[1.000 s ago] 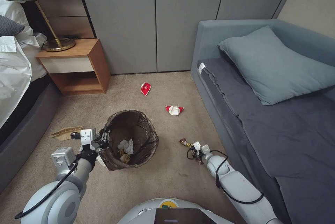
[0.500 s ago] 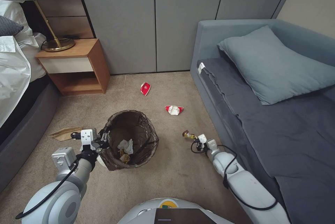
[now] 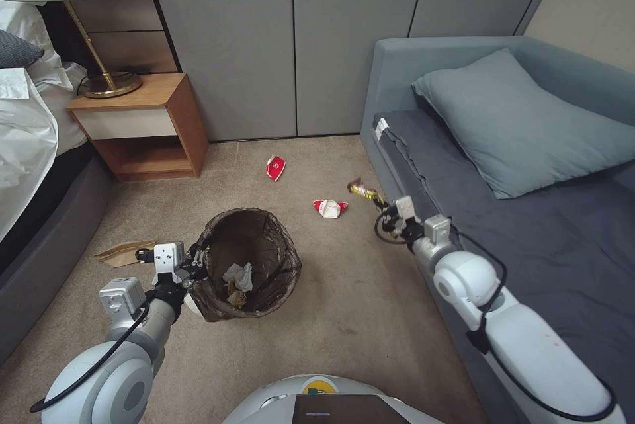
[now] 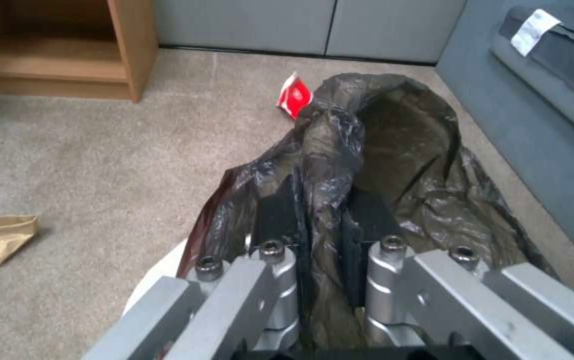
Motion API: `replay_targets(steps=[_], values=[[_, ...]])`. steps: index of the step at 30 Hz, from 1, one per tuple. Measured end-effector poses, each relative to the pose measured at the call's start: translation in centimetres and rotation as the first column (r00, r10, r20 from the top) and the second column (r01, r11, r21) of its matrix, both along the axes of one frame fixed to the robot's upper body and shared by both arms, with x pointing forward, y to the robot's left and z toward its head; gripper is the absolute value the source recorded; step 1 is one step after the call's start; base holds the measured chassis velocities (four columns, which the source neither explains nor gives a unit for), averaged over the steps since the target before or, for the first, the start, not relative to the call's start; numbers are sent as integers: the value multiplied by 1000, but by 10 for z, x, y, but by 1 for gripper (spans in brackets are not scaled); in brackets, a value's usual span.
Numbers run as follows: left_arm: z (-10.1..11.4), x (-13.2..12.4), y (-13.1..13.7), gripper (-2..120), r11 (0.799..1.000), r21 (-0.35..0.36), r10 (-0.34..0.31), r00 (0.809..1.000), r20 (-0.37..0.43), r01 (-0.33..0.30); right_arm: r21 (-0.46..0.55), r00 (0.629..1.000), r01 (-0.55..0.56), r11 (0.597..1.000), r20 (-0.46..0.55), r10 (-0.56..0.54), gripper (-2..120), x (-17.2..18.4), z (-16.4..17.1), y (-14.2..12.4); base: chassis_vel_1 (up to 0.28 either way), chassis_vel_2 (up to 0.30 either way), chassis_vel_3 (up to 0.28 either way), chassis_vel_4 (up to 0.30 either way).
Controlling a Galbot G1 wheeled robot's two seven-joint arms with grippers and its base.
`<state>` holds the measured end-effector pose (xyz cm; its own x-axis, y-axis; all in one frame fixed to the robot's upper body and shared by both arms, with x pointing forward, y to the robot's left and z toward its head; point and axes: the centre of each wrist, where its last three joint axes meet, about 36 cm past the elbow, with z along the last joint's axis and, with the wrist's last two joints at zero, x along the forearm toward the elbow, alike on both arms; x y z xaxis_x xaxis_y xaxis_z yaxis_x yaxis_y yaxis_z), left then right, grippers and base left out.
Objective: Pick up the trash bin, then pick up the garbage from the floor and place it into the trash bin.
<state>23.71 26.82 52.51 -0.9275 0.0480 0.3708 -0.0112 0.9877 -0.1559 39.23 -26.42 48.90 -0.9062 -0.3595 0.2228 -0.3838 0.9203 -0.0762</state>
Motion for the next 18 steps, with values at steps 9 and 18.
replay_targets(steps=[9, 18], values=[[-1, -2, -1, 8, 1000, 6, 0, 1000, -16, 0, 182, 970, -242, 953, 64, 234, 0, -31, 77, 38, 0, 0, 0, 0], [-4, -3, -5, 8, 1000, 4, -5, 1000, -26, 5, 205, 889, -455, 866, 55, 454, 0, -30, 85, 81, 0, 0, 0, 0]])
